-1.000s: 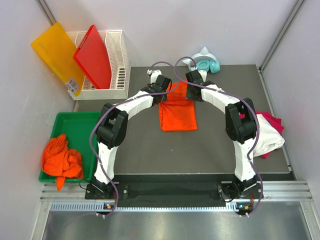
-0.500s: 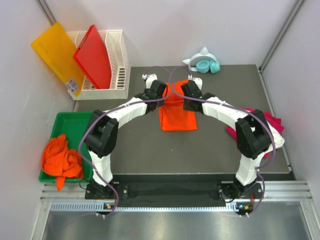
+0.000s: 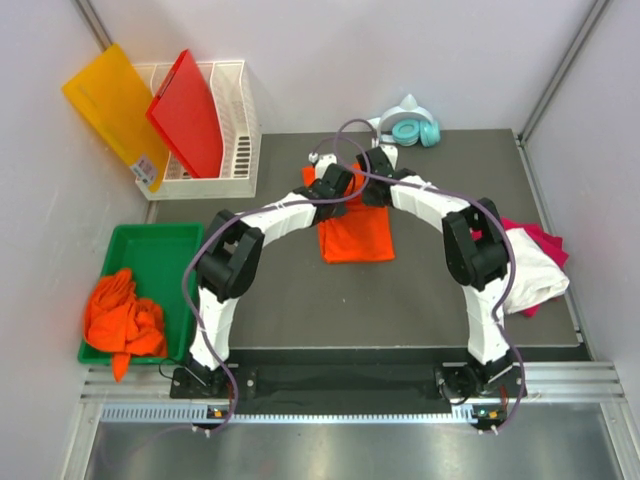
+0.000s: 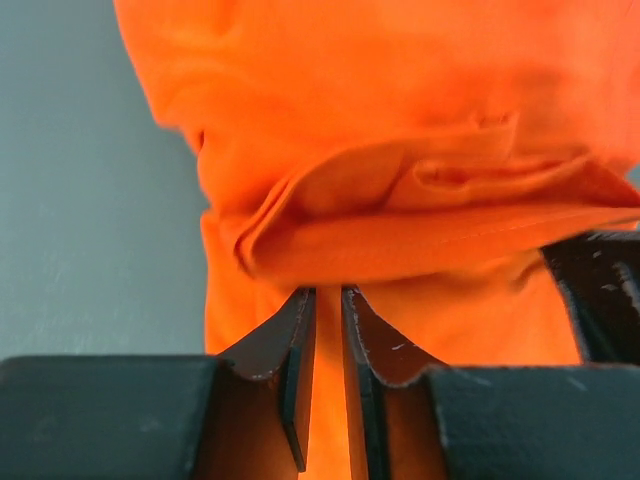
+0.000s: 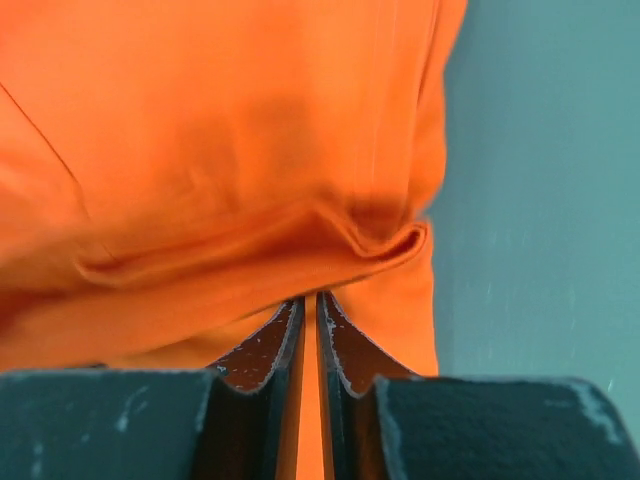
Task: Fold and stack the t-shirts
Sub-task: Fold the folded rectangular tshirt in 1/3 of the way
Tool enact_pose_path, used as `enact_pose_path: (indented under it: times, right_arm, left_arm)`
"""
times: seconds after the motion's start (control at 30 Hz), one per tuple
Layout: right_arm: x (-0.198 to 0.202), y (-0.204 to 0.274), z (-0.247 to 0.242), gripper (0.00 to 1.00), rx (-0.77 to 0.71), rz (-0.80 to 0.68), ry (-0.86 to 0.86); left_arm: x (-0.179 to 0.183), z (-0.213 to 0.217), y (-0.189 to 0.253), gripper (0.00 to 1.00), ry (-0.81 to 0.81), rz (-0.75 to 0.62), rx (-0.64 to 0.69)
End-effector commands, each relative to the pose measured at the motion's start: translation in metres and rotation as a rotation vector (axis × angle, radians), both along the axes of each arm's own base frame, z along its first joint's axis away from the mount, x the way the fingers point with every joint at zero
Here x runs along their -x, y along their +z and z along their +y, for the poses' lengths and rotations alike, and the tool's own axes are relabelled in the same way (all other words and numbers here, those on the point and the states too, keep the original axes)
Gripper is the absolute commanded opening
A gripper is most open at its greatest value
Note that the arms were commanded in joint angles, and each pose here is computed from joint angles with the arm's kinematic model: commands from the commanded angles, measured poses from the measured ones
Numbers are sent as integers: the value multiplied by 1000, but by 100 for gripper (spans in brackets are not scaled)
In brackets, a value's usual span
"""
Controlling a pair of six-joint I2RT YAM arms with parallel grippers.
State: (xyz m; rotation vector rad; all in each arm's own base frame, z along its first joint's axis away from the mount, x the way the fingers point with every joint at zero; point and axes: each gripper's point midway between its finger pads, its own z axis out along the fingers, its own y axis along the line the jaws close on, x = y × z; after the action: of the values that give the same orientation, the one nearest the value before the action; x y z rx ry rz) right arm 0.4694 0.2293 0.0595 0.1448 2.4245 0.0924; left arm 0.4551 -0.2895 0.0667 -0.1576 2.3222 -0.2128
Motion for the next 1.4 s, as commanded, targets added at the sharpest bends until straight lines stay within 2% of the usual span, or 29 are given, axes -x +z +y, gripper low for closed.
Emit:
enact_pose_path:
  times: [0.0, 0.2, 0.33, 0.6, 0.7, 0.8, 0.83, 0.9, 0.93, 0.97, 1.03, 1.1, 1.13, 1.17, 1.33, 1.37]
  right_arm:
    - [-28, 35, 7, 9, -28, -78, 2]
    - [-41, 28, 7, 13, -22, -65, -6]
    - [-47, 16, 5, 16, -21, -34, -7]
    - [-49, 19, -19, 19, -4, -26, -38]
    - [-53, 37, -28, 19, -11, -66, -52]
    - [-57, 73, -34, 18, -26, -148, -64]
    - [-57, 83, -35, 18, -30, -169, -67]
    - [-53, 114, -37, 20, -57, -221, -74]
    - [-48, 119, -38, 20, -59, -226, -72]
    - [-40, 138, -38, 25, -82, -255, -72]
    - [-22, 131, -37, 33, -83, -227, -51]
    - [-4, 138, -32, 46, -102, -237, -32]
    - [11, 116, -35, 50, -79, -190, -25]
    - [22, 118, -30, 54, -81, -198, -6]
    - [78, 66, -40, 56, 37, -104, 16]
    - [88, 71, -36, 56, 41, -120, 35]
  left_arm:
    - [-26, -6, 27, 21, 4, -56, 32]
    - [-47, 3, 17, 22, 26, -36, 49]
    - [-57, 12, -10, 22, 50, 31, 23]
    - [-61, 37, -29, 21, 83, 102, -14]
    - [-66, 44, -15, 22, 92, 58, -8]
    - [-73, 49, 27, 24, 113, -68, 19]
    - [-73, 51, 59, 24, 114, -133, 47]
    - [-68, 52, 76, 26, 101, -179, 75]
    - [-65, 51, 103, 27, 93, -230, 113]
    - [-59, 51, 108, 28, 88, -231, 116]
    - [-44, 50, 122, 31, 82, -229, 118]
    - [-24, 48, 111, 35, 58, -192, 107]
    - [-11, 42, 119, 36, 31, -199, 118]
    - [4, 44, 98, 38, 19, -161, 96]
    - [65, 40, 72, 43, 14, -123, 41]
    - [76, 44, 61, 43, 24, -106, 9]
